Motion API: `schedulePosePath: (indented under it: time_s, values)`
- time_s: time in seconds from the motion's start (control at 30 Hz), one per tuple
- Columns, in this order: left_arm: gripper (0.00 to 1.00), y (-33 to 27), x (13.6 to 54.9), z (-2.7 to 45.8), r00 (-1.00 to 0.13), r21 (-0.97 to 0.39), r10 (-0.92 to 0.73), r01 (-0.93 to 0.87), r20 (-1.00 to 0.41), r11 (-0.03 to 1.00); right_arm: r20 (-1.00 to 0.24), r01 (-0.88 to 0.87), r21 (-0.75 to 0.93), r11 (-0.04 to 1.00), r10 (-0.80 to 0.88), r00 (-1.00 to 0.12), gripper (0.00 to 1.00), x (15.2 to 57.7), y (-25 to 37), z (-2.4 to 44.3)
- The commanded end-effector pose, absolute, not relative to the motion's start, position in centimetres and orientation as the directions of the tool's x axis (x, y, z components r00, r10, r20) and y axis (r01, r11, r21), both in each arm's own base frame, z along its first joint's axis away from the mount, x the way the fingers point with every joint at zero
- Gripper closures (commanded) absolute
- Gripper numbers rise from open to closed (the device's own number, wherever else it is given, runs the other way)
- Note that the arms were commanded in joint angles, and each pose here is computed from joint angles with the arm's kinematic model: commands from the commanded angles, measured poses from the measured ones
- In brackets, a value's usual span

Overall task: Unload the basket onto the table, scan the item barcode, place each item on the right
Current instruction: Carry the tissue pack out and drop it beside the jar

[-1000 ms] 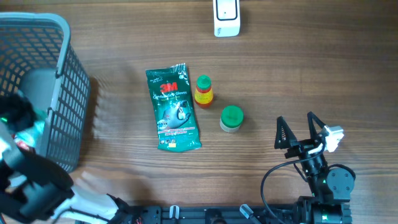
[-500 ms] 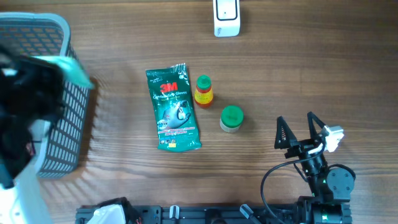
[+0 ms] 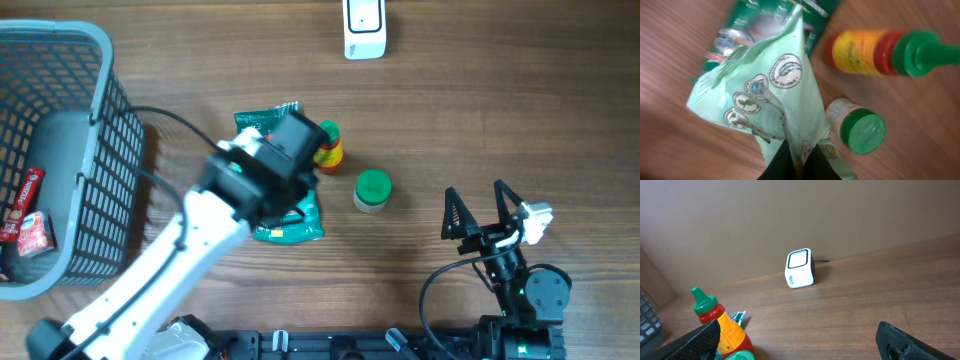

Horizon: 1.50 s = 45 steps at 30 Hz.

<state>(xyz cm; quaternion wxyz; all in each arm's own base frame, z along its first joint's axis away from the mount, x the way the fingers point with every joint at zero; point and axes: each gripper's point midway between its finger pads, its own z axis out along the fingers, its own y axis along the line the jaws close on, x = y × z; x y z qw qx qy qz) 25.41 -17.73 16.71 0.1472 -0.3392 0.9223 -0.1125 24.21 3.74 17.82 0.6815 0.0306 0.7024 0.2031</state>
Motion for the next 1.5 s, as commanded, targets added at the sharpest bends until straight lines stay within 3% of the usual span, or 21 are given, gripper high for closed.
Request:
schedulePosePath:
  time_s: [0.0, 0.17, 0.23, 0.27, 0.3, 0.33, 0.37, 0.5, 0.8, 1.23, 1.37, 1.47]
  values:
    - [0.96, -19.3, 25.2, 11.4, -0.720, -0.324, -0.658, -0.583, -0.220, 0.745, -0.944, -0.228, 0.331, 0.916, 0.326, -0.059, 0.00, 24.2, 3.6, 18.0]
    - [0.96, -20.7, 26.1, 7.1, -0.725, -0.350, -0.653, -0.566, -0.218, 0.746, -0.944, -0.228, 0.331, 0.916, 0.326, -0.059, 0.00, 24.2, 3.6, 18.0]
    - [0.91, -21.4, 26.6, 6.7, -0.730, -0.364, -0.650, -0.559, -0.211, 0.745, -0.944, -0.228, 0.331, 0.916, 0.326, -0.059, 0.00, 24.2, 3.6, 18.0]
    - [0.82, -21.6, 26.7, 6.6, -0.732, -0.370, -0.649, -0.555, -0.209, 0.745, -0.944, -0.228, 0.331, 0.916, 0.326, -0.059, 0.00, 24.2, 3.6, 18.0]
    - [0.63, -21.7, 26.8, 6.7, -0.731, -0.376, -0.649, -0.553, -0.210, 0.744, -0.944, -0.228, 0.331, 0.916, 0.326, -0.059, 0.00, 24.2, 3.6, 18.0]
    - [0.27, -21.7, 26.8, 6.7, -0.731, -0.378, -0.650, -0.552, -0.210, 0.743, -0.943, -0.228, 0.331, 0.916, 0.326, -0.059, 0.00, 24.2, 3.6, 18.0]
    - [0.00, -21.8, 26.8, 6.8, -0.732, -0.379, -0.649, -0.551, -0.207, 0.743, -0.943, -0.228, 0.331, 0.916, 0.326, -0.059, 0.00, 24.2, 3.6, 18.0]
    - [0.00, -22.9, 27.0, 8.5, -0.763, -0.418, -0.617, -0.506, -0.191, 0.755, -0.944, -0.228, 0.331, 0.916, 0.326, -0.059, 0.00, 24.2, 3.6, 18.0]
    - [0.00, -21.3, 26.4, 18.1, -0.760, -0.510, -0.578, -0.386, -0.296, 0.769, -0.944, -0.228, 0.331, 0.916, 0.326, -0.059, 0.00, 24.2, 3.6, 18.0]
    - [0.00, -11.6, 25.2, 26.8, -0.473, -0.548, -0.659, -0.368, -0.584, 0.751, -0.944, -0.228, 0.331, 0.916, 0.326, -0.059, 0.00, 24.2, 3.6, 18.0]
    - [0.00, -8.5, 24.8, 30.2, -0.319, -0.591, -0.690, -0.358, -0.650, 0.723, -0.944, -0.228, 0.331, 0.916, 0.326, -0.059, 0.00, 24.2, 3.6, 18.0]
    - [0.00, -7.3, 24.7, 34.0, -0.256, -0.569, -0.622, -0.255, -0.740, 0.782, -0.944, -0.228, 0.331, 0.916, 0.326, -0.059, 0.00, 24.2, 3.6, 18.0]
